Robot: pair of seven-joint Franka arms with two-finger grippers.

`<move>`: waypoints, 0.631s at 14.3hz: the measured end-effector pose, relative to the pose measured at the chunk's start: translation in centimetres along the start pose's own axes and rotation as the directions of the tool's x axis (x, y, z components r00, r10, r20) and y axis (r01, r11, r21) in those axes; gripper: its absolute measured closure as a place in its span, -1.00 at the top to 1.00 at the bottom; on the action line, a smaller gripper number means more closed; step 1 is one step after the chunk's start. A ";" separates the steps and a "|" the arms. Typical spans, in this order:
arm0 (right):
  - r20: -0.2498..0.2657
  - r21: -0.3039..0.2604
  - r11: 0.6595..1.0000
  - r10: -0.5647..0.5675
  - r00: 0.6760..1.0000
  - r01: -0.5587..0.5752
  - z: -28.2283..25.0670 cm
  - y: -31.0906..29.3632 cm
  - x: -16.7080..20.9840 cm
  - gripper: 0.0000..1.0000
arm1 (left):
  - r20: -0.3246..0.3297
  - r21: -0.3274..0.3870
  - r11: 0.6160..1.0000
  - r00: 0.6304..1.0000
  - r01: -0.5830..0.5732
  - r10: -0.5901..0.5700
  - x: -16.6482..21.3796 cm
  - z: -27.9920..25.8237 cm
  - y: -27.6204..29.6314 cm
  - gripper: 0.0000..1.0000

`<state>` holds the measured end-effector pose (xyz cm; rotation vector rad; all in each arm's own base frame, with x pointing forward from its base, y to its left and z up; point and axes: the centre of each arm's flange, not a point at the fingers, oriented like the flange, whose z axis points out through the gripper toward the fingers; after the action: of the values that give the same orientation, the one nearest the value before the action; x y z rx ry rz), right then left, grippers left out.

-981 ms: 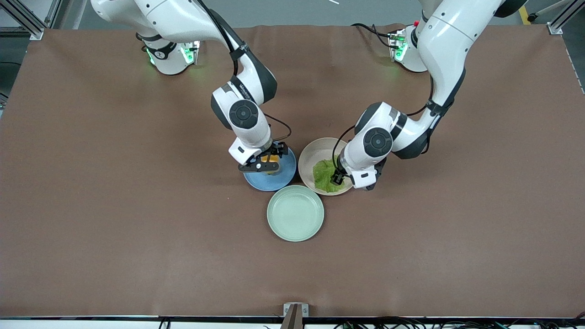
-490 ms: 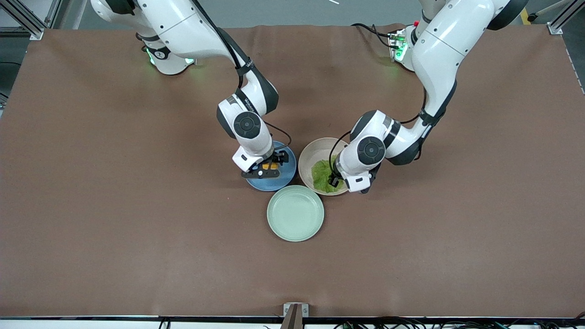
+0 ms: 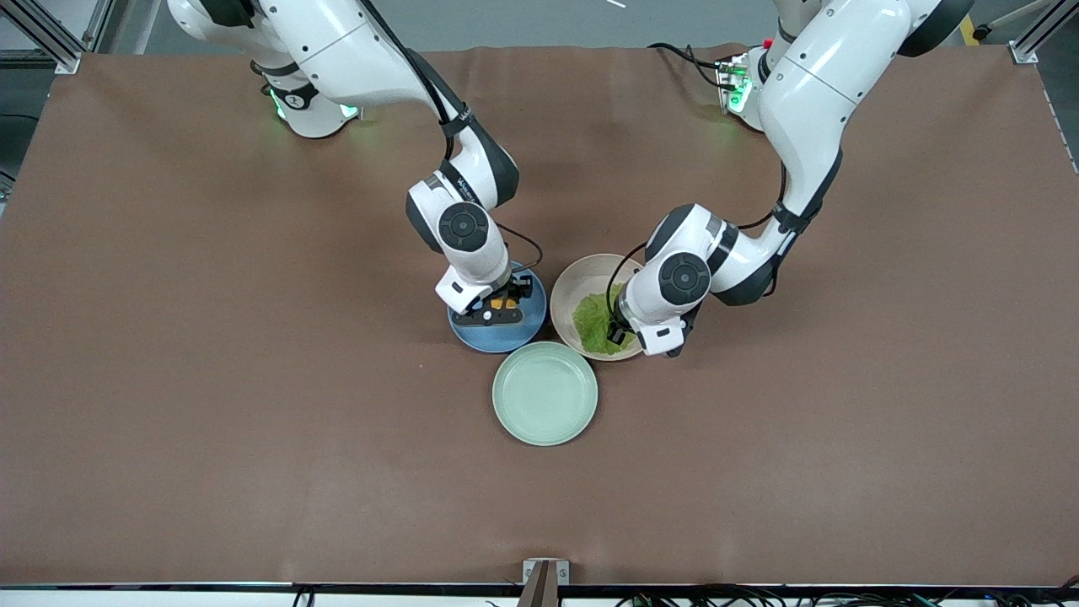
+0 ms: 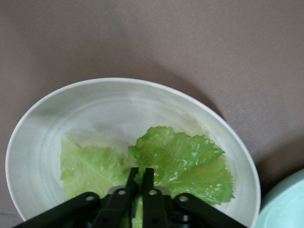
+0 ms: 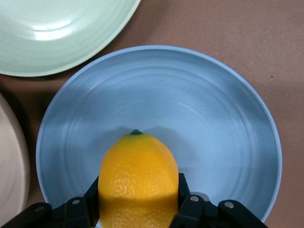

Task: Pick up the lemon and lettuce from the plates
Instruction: 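Close the right gripper on the lemon while the left gripper grasps the lettuce, then lift the lemon with the right gripper while the left gripper lifts the lettuce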

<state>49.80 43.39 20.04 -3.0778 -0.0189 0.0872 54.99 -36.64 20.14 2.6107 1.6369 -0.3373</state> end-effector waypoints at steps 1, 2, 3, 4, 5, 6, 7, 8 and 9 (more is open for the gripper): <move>-0.002 0.001 1.000 0.000 1.000 0.000 -0.1 0.0 0.1 0.23 | -0.003 0.005 1.000 1.000 -0.001 0.001 -0.1 -0.7 0.2 -0.91; -0.003 0.002 1.000 0.000 1.000 0.000 -0.4 -0.1 0.1 0.23 | -0.008 0.018 1.000 1.000 -0.002 0.003 -0.2 -1.9 0.4 -0.91; 0.004 -0.003 1.000 0.001 1.000 -0.001 -0.9 -0.1 0.3 0.23 | -0.016 0.030 1.000 1.000 -0.003 0.003 -0.2 -3.7 0.7 -0.91; 0.016 -0.012 1.000 0.004 1.000 -0.004 -2.0 0.0 0.5 0.23 | -0.025 0.036 0.999 1.000 -0.002 0.003 -0.3 -5.9 1.1 -0.91; 0.032 -0.024 1.000 0.009 0.999 -0.009 -3.7 0.2 0.8 0.23 | -0.039 0.030 1.000 0.999 -0.004 0.006 -0.3 -8.2 1.2 -0.91; 0.049 -0.038 0.999 0.019 0.999 -0.018 -6.1 0.8 1.2 0.23 | -0.067 0.015 1.000 0.998 -0.012 0.013 -0.1 -10.3 1.3 -0.91; 0.064 -0.053 0.998 0.036 0.997 -0.032 -9.0 1.7 1.6 0.23 | -0.101 0.001 1.000 0.995 -0.019 0.019 0.4 -12.2 1.2 -0.91; 0.076 -0.071 0.996 0.057 0.995 -0.052 -12.2 3.3 2.0 0.23 | -0.131 -0.005 1.000 0.991 -0.017 0.016 1.3 -13.9 0.9 -0.91; 0.081 -0.093 0.993 0.074 0.994 -0.066 -15.4 5.2 2.4 0.23 | -0.151 -0.008 1.000 0.988 -0.012 0.010 2.8 -15.2 0.7 -0.91</move>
<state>53.12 37.24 34.89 -3.1627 0.0838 0.2266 59.25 -32.23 34.34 2.6979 1.6614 -0.1341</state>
